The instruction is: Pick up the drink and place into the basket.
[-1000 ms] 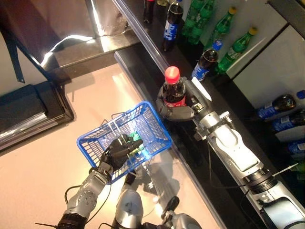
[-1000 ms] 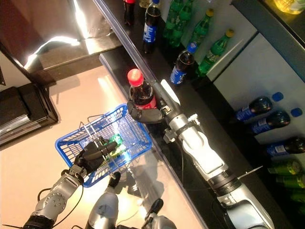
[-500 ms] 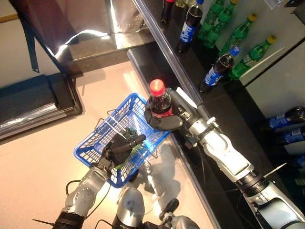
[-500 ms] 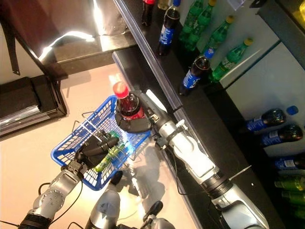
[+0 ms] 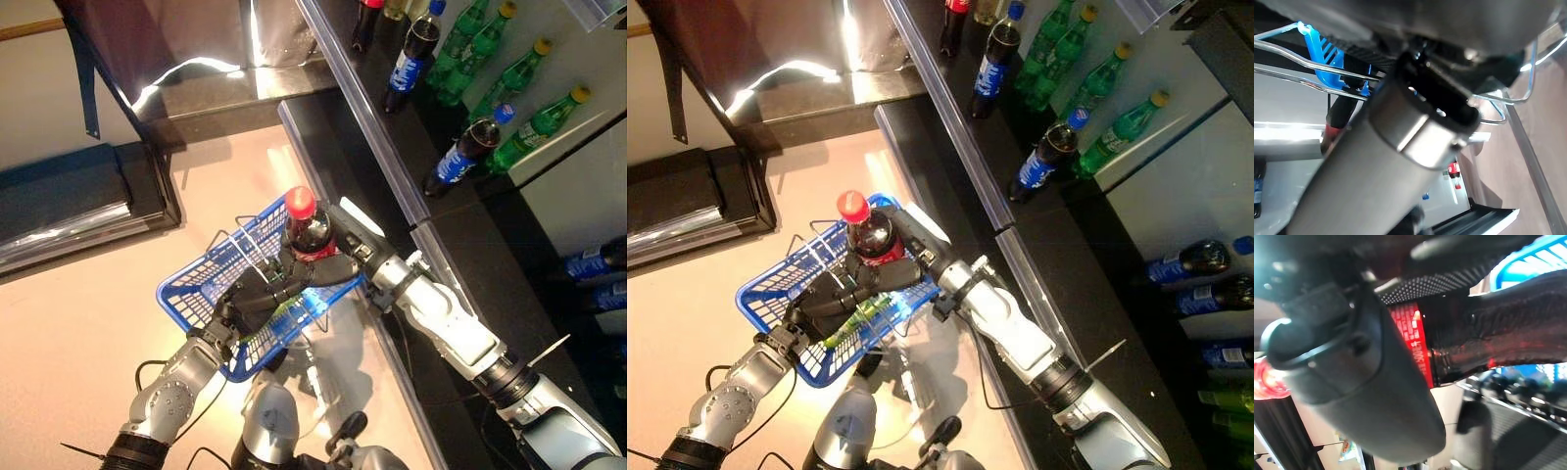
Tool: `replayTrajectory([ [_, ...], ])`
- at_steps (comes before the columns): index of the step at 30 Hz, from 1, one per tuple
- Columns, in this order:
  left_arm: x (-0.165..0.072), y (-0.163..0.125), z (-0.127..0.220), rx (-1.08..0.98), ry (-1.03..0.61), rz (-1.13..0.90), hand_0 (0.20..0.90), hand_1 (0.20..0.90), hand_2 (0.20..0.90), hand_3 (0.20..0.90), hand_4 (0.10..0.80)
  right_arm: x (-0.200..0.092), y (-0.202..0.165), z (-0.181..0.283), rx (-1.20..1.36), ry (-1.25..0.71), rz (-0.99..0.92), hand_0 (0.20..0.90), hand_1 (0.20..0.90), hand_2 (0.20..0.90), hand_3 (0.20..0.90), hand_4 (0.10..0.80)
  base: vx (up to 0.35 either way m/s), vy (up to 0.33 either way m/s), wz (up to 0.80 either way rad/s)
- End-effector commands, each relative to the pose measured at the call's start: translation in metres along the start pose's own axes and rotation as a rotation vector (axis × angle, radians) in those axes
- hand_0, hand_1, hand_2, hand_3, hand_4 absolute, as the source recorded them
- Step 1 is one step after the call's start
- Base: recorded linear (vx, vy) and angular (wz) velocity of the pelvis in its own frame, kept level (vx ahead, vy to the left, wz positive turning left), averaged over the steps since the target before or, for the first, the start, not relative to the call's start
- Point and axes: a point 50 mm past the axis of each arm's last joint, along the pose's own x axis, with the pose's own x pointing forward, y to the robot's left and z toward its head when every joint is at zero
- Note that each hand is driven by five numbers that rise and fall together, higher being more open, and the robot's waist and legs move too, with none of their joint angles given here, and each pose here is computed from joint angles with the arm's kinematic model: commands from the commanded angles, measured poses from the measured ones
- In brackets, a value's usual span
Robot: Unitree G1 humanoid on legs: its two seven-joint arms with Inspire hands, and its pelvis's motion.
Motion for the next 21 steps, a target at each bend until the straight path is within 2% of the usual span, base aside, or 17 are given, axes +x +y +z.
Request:
replayTrajectory([
  [1, 0.01, -0.125, 0.037, -0.009, -0.238, -0.803, 0.3, 0.3, 0.3, 0.2, 0.1, 0.02, 0.023, 0.018, 0.041, -0.141, 0.08, 0.3, 0.3, 0.3, 0.2, 0.1, 0.031, -0.01, 0.06],
  [21, -0.005, -0.147, 0.029, 0.022, -0.127, -1.054, 0.3, 0.3, 0.3, 0.2, 0.1, 0.014, 0.008, -0.039, -0.282, 0.153, 0.024, 0.3, 0.3, 0.3, 0.2, 0.1, 0.012, -0.013, 0.07],
])
